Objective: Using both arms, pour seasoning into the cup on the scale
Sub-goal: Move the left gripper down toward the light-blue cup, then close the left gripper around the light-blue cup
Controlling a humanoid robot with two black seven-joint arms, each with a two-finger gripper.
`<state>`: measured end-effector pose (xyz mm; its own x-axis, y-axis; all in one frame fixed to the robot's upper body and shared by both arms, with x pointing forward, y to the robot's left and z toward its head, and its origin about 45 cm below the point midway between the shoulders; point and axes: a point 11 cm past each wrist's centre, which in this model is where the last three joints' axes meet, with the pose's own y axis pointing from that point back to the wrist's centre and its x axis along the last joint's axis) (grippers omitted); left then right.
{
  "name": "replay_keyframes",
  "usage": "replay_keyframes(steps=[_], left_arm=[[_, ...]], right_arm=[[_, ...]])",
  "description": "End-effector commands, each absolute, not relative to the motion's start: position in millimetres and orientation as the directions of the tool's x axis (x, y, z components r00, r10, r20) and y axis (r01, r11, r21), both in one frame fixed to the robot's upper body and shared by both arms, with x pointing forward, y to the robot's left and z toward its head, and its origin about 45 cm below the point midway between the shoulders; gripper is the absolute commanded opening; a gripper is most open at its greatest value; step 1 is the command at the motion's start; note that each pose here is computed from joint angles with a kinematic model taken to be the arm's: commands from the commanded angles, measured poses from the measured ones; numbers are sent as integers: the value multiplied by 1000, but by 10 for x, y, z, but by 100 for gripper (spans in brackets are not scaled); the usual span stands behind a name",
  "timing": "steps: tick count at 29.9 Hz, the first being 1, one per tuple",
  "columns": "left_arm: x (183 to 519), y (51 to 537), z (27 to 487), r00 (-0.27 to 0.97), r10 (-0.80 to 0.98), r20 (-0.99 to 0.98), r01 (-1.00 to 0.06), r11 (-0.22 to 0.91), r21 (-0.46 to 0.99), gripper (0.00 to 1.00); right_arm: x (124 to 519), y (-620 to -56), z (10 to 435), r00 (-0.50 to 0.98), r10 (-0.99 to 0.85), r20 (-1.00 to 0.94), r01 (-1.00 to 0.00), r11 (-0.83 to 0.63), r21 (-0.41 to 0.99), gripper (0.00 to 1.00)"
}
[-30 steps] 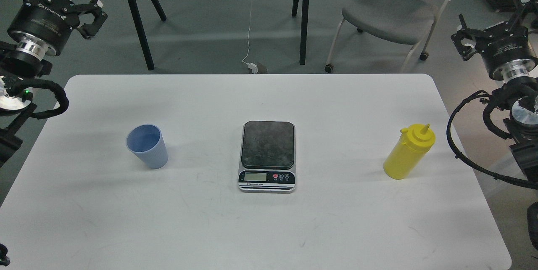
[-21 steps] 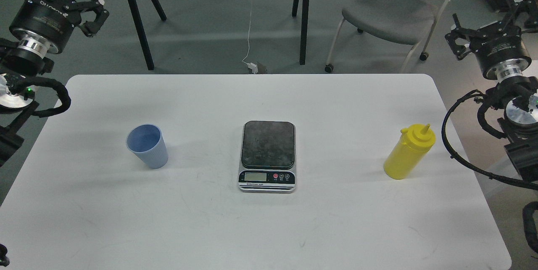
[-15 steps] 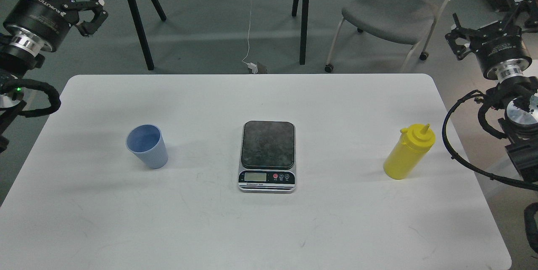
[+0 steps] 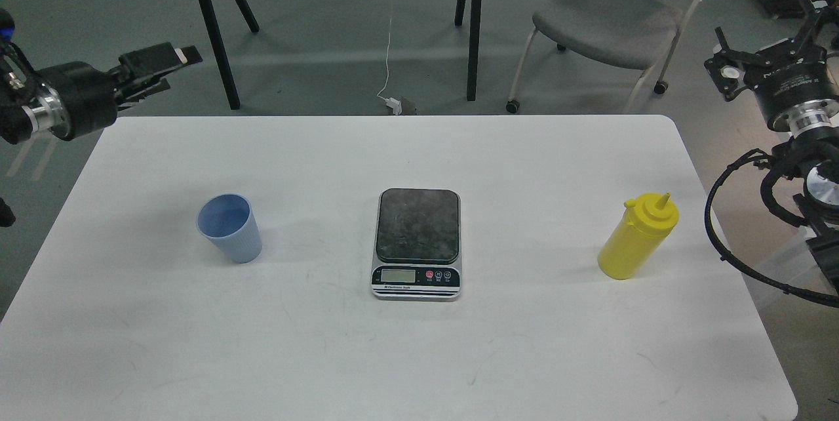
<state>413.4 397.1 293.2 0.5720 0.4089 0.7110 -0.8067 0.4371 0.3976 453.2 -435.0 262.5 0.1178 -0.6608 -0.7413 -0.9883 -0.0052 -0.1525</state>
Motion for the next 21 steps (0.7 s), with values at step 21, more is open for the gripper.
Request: replay_keyframes(steps=[21], left_arm=[[3684,3940,1499,589,-318,743,-660,341,669,54]], right_arm=[[4471,-4551,2725,104,-692,-714,-988,13,-156,100]])
